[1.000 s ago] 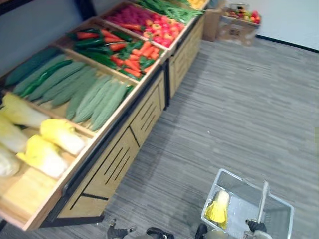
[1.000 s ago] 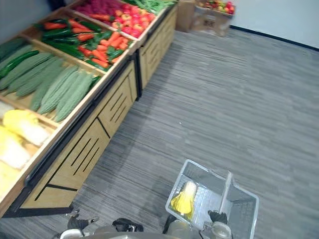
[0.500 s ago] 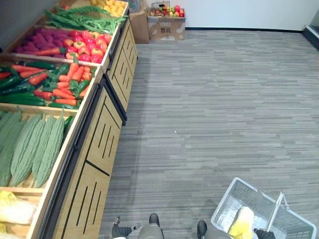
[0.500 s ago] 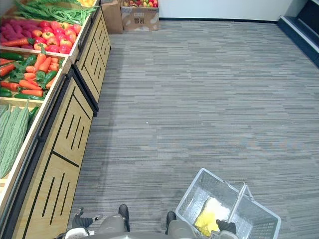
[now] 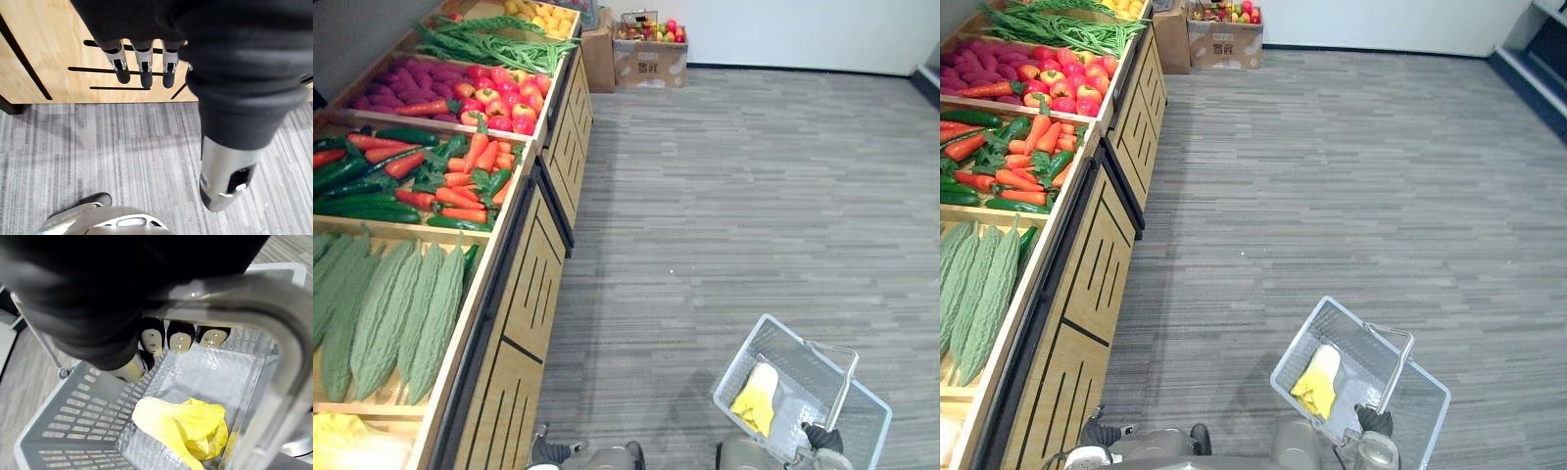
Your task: Pick vegetable in the basket
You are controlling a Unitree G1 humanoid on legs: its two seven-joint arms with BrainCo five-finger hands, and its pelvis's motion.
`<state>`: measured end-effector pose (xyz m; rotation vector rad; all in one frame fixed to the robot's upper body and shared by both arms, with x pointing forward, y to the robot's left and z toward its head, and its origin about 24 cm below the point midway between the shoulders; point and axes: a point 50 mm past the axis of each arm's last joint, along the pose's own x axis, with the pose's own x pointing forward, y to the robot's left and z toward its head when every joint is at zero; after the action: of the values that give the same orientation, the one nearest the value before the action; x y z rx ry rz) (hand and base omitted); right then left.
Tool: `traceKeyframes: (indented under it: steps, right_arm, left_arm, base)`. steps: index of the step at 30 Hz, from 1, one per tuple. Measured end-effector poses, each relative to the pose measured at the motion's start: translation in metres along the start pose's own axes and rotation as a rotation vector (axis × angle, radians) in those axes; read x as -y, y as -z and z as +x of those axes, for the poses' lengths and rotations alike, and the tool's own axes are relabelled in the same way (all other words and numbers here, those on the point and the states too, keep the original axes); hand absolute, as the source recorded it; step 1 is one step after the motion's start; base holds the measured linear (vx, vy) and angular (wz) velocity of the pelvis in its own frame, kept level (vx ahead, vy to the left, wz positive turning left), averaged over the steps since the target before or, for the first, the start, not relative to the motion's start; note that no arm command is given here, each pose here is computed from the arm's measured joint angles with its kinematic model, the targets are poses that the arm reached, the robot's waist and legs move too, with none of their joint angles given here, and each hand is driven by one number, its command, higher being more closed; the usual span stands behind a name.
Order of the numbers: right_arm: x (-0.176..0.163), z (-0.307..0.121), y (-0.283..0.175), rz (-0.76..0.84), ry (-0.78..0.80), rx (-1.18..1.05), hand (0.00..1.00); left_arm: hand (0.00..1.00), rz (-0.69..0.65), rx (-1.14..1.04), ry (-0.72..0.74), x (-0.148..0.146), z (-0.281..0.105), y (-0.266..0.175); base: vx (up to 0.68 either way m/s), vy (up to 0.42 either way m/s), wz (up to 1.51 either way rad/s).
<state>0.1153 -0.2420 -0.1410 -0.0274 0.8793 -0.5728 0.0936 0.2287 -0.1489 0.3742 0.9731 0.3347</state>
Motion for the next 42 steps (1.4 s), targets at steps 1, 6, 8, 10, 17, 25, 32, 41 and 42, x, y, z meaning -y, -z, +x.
traceKeyframes:
  steps: [1, 6, 8, 10, 17, 25, 32, 41, 42]
  right_arm:
    - [-0.005, -0.001, -0.002, -0.001, -0.015, 0.013, 1.00]
    - [-0.013, -0.001, -0.009, -0.012, -0.043, 0.042, 1.00]
    - [-0.011, 0.000, -0.011, -0.001, -0.033, 0.047, 1.00]
    - [-0.008, 0.001, -0.011, 0.016, -0.014, 0.041, 1.00]
    - [0.002, 0.000, 0.000, 0.054, 0.017, -0.012, 1.00]
    - [-0.004, -0.006, 0.013, 0.011, -0.027, -0.051, 1.00]
    - [0.002, -0.019, 0.042, -0.002, 0.002, -0.130, 1.00]
    - [-0.011, -0.013, 0.036, -0.053, -0.064, -0.143, 1.00]
    - [-0.010, -0.012, 0.035, -0.054, -0.063, -0.140, 1.00]
  left_arm:
    - [0.00, 0.003, -0.004, -0.007, -0.003, 0.000, 0.002]
    - [0.00, -0.044, 0.011, -0.017, -0.001, 0.004, -0.010]
    - [0.00, -0.061, 0.024, -0.010, 0.004, 0.005, -0.017]
    - [0.00, -0.090, 0.026, -0.010, 0.008, 0.005, -0.021]
    - [0.00, -0.195, 0.013, 0.002, 0.023, 0.002, -0.027]
    - [0.00, -0.386, 0.061, -0.051, 0.016, 0.003, -0.047]
    - [0.00, -0.389, 0.034, -0.062, 0.016, 0.001, -0.038]
    - [0.00, -0.223, -0.087, -0.090, -0.013, 0.004, 0.005]
    - [0.00, -0.206, -0.108, -0.089, -0.014, 0.003, 0.010]
  base:
    - [0.21, 0.024, 0.05]
    - [0.33, -0.018, 0.07]
    - [0.50, -0.155, 0.30]
    - [0.47, -0.198, 0.39]
    - [0.53, -0.315, 0.40]
    - [0.41, -0.131, 0.08]
    - [0.39, 0.220, 0.14]
    - [0.42, 0.293, 0.28]
    - [0.34, 0.160, 0.68]
